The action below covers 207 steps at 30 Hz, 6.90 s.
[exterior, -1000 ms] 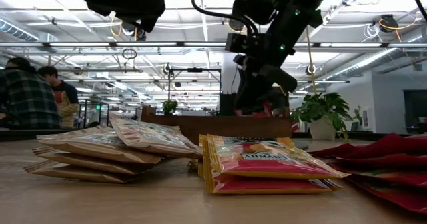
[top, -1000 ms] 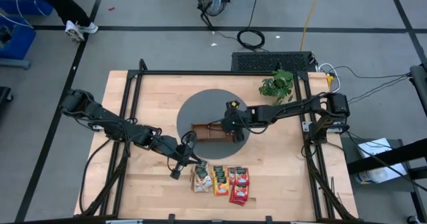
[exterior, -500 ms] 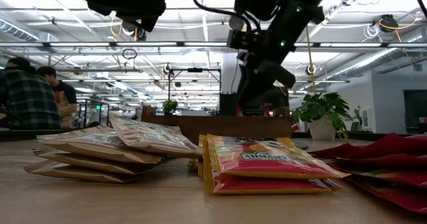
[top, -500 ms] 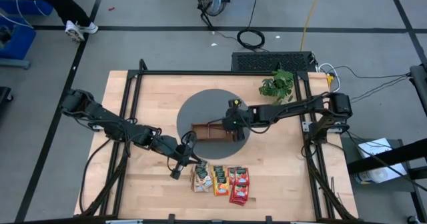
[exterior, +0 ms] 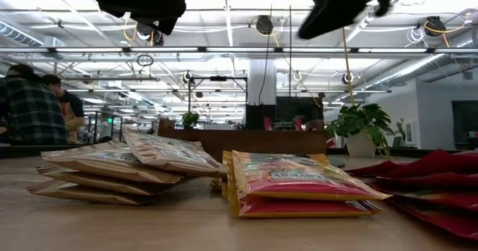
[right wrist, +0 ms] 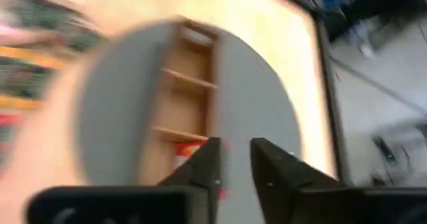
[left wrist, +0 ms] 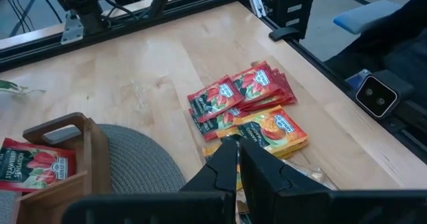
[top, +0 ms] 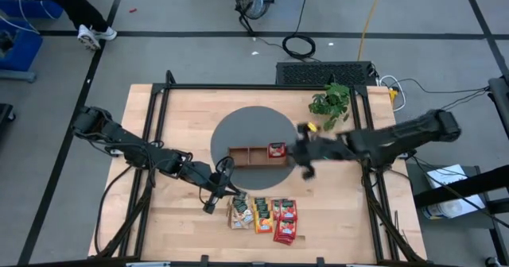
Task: Pick & Place Tea
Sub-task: Put the orange tea bag into the middle slot of the wooden organizer
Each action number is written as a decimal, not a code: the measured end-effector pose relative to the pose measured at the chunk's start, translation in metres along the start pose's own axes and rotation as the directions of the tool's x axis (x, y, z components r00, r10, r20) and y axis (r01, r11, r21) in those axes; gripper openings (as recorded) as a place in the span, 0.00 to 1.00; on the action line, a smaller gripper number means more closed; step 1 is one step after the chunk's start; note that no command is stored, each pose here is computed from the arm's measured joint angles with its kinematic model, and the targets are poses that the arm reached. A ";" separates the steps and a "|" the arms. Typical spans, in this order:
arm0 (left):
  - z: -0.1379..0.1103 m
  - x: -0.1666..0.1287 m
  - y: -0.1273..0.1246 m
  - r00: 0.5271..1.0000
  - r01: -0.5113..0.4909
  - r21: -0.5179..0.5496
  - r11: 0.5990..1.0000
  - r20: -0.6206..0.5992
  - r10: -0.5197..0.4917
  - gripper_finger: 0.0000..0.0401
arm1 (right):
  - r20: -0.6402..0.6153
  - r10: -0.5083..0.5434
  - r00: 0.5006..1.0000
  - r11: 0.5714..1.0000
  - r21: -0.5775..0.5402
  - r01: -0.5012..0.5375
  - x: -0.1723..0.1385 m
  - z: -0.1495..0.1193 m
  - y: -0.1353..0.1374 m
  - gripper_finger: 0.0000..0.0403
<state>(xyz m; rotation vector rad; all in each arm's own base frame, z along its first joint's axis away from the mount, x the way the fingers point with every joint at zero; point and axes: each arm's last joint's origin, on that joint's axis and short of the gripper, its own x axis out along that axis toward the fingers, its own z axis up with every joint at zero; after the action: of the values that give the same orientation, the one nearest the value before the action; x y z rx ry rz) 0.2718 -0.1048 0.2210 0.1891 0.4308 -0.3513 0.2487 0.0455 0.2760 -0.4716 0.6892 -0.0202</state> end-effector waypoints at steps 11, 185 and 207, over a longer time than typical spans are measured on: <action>-0.004 0.006 0.000 1.000 -0.002 -0.059 0.998 -0.011 0.002 0.06 | 0.175 0.178 0.968 0.982 0.034 -0.187 -0.003 -0.089 0.090 0.01; 0.027 0.112 -0.063 0.947 -0.317 -0.207 0.925 -0.120 0.298 0.06 | 0.275 0.278 0.920 0.923 0.188 -0.335 0.058 -0.036 0.128 0.00; 0.015 0.085 -0.071 0.886 -0.387 -0.214 0.897 -0.355 0.298 0.07 | 0.401 0.042 0.915 0.986 0.134 -0.104 0.058 -0.021 0.113 0.00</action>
<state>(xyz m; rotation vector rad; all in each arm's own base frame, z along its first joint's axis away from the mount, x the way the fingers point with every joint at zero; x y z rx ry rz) 0.3235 -0.1994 0.1893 0.0416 0.7447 0.1004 0.2654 0.1284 0.1790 -0.2885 0.3009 0.0912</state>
